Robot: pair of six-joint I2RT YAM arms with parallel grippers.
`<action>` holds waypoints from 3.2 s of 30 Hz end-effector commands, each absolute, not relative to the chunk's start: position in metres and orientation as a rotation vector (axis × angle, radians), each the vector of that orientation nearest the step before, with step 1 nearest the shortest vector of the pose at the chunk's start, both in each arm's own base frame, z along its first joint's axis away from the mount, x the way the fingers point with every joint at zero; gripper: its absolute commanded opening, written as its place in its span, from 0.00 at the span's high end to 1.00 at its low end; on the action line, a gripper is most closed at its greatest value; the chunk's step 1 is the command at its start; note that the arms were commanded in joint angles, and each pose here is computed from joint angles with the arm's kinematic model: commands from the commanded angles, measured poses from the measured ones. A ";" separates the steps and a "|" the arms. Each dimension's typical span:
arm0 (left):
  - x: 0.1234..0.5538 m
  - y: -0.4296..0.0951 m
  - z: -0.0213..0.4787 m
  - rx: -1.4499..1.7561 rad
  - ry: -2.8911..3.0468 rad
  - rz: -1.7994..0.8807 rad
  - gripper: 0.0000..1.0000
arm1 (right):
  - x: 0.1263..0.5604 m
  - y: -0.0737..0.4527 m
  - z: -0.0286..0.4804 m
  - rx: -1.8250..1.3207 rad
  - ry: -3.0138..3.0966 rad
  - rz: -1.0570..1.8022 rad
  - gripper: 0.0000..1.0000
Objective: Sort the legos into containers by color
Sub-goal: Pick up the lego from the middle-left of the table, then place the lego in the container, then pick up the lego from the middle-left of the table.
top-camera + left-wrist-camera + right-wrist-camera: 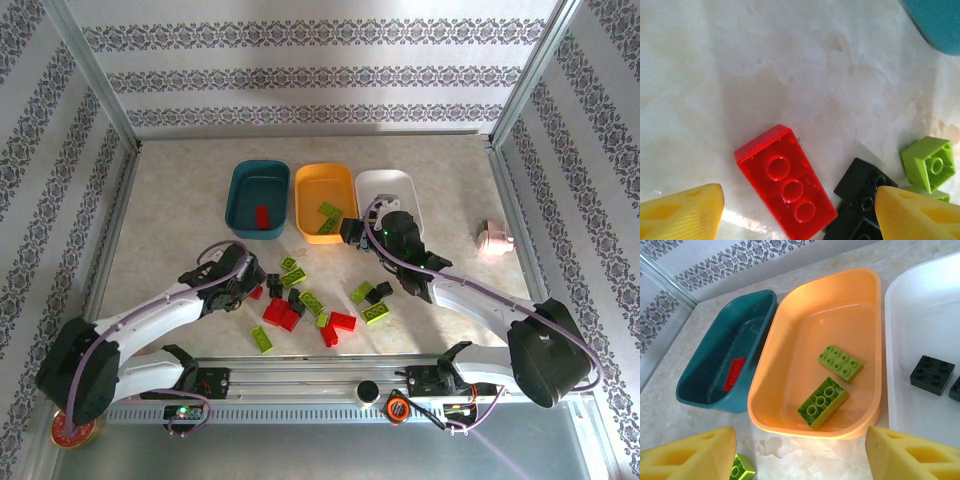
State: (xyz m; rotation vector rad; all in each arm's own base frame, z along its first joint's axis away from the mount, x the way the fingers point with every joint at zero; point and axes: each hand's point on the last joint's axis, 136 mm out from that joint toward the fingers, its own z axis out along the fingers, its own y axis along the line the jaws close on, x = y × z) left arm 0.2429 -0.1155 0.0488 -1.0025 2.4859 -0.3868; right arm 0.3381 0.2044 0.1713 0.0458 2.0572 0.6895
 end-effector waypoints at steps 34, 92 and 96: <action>0.315 -0.110 0.145 -0.518 2.376 -0.302 0.71 | 0.335 0.176 0.203 0.133 1.952 0.696 0.30; 0.161 -0.177 0.040 0.142 2.809 -0.420 0.25 | 0.269 0.177 0.160 0.024 2.124 0.773 0.28; 0.165 -0.176 0.039 0.134 2.792 -0.402 0.27 | 0.268 0.176 0.161 0.024 2.118 0.774 0.28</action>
